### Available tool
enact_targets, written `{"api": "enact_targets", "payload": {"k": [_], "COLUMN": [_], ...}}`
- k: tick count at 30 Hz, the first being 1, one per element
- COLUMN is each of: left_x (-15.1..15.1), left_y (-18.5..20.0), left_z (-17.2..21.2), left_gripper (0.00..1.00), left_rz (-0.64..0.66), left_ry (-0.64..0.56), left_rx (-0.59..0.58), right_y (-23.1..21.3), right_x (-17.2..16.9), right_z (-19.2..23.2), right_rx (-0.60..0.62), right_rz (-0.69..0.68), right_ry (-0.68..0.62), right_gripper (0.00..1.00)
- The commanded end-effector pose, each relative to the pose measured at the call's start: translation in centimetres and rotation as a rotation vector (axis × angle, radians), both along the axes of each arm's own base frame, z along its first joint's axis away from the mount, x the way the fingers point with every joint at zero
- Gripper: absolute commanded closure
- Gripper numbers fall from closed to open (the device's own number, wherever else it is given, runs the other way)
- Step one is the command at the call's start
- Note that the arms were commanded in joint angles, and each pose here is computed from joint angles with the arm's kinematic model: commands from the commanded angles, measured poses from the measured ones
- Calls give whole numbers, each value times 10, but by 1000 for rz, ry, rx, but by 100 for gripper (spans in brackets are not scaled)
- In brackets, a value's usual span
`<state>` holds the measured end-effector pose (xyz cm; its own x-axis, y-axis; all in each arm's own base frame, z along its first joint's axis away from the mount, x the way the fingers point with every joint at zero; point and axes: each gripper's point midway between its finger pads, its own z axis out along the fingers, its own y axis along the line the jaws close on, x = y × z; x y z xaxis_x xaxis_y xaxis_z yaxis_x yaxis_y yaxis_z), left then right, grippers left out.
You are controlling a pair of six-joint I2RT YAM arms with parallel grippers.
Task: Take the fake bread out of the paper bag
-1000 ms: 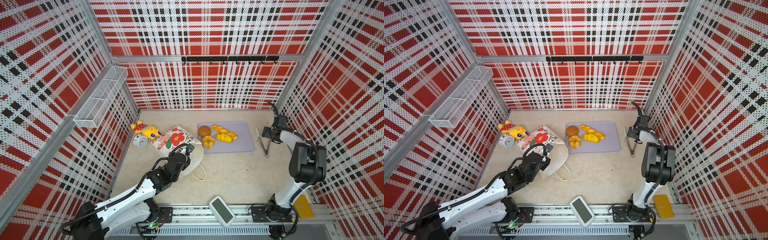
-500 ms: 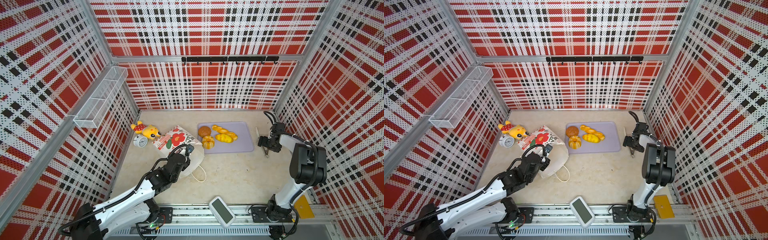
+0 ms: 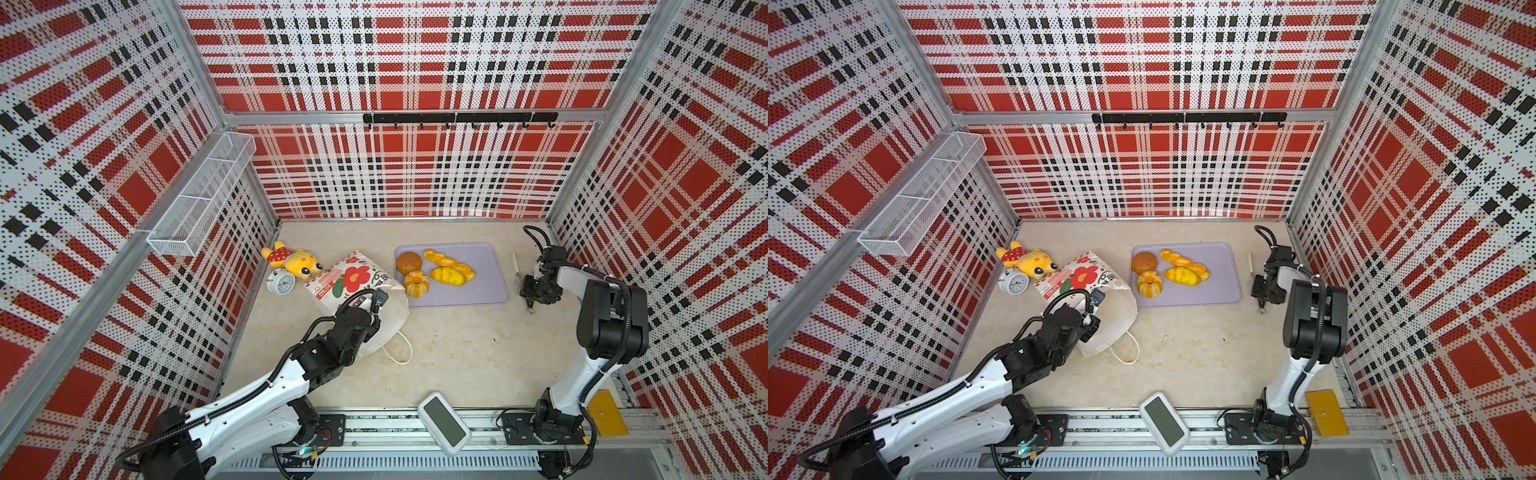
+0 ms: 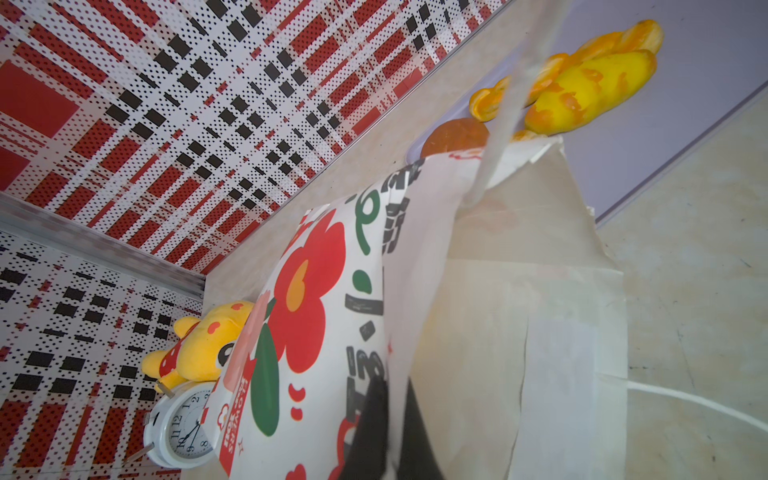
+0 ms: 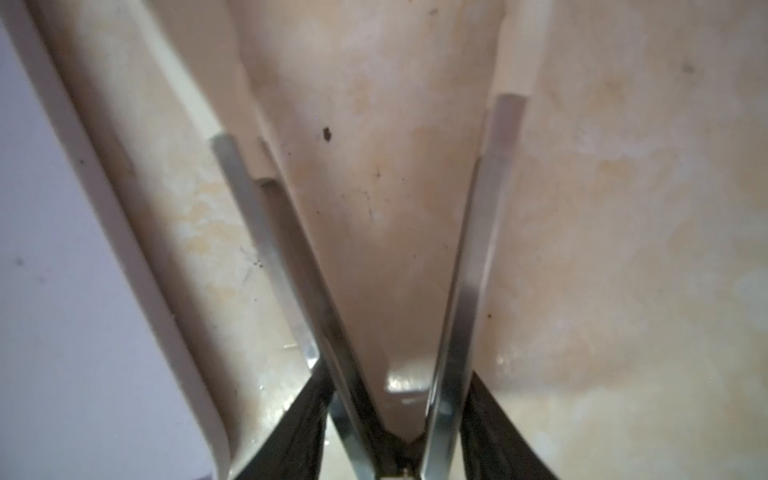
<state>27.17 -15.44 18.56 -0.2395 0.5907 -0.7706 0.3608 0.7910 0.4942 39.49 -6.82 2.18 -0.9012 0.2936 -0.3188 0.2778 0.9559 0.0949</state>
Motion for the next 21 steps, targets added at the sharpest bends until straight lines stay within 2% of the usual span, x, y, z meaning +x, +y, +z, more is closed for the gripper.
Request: {"api": "enact_targets", "payload": {"k": [1,5,11,17,21], "left_x": [1,1,0,-1,-1], "left_y": [-3,-3,-3,-4,-5], "left_z": [19,21,24,24,25], "left_gripper": [100,100,100,100,100], "left_rz": [-1,1,-3,-10,-11], "left_ry": [-46,-51,-57,-56,-58], "left_rx": [-38,-42,-48,-46,-50], "right_y": [-1,10,30,71,88], "right_x": [5,4,-13,-42,-63], "right_z": [-5,8,67,125,153], "right_rx": [-6,18,79,253,341], "right_rz": [17,40,47,120,140], "right_ry": [5,-33,-160,-318,-345], "right_gripper": [61,70,71,71,71]}}
